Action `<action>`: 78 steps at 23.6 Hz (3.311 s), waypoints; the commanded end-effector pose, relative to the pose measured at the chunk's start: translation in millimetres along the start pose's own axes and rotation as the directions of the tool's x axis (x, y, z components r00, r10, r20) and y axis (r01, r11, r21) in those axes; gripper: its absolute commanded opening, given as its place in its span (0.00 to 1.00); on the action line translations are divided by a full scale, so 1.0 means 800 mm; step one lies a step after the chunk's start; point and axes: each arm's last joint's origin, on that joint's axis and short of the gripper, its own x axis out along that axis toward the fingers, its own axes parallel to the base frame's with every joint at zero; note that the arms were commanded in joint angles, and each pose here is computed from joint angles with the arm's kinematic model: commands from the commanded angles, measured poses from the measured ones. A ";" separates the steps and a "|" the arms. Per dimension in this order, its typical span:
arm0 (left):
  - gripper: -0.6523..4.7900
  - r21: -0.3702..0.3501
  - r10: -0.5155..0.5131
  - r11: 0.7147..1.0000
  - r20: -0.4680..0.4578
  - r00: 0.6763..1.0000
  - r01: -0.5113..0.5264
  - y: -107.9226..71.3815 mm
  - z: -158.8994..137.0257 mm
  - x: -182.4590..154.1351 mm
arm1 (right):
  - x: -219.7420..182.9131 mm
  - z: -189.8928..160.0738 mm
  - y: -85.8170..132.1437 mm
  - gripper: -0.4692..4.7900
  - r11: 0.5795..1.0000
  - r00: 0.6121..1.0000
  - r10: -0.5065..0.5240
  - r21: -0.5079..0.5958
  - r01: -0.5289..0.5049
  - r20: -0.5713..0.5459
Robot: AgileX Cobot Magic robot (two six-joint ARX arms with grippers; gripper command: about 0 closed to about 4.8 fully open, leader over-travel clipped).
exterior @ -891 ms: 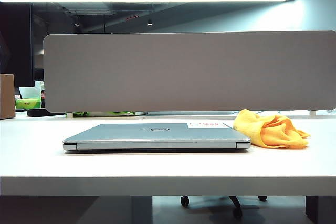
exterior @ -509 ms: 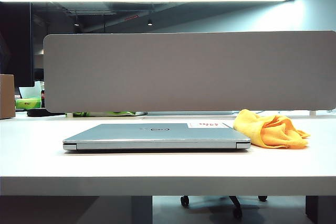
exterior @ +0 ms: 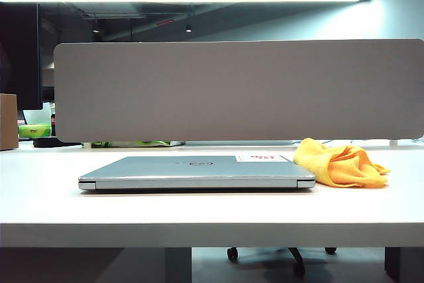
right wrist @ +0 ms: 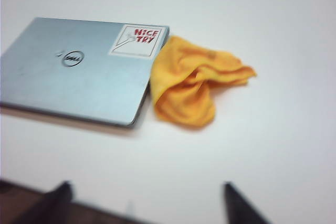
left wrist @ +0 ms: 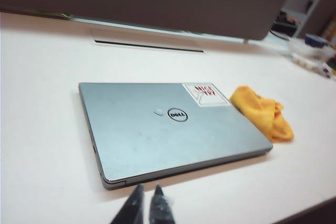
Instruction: Pick up the rag and use it to wipe the water off the lid of the laptop on the table.
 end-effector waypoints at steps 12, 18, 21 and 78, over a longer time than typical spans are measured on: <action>0.16 0.018 0.001 1.000 -0.045 0.999 0.000 0.006 0.000 0.012 | 0.351 0.084 -0.057 1.00 1.000 0.912 -0.020 0.001 0.023 -0.409; 0.16 0.018 0.000 1.000 -0.044 0.999 0.000 0.006 0.000 0.012 | 0.388 0.050 -0.030 1.00 0.997 0.860 -0.026 -0.078 -0.017 -0.510; 0.16 0.018 0.000 1.000 -0.044 0.999 0.000 0.006 0.000 0.012 | 0.391 0.046 -0.023 0.39 0.994 0.848 -0.064 -0.111 0.006 -0.527; 0.16 0.020 0.001 1.000 -0.040 0.999 0.000 0.006 0.001 0.012 | 0.275 0.212 -0.033 0.49 0.972 0.872 -0.213 -0.190 0.142 -0.440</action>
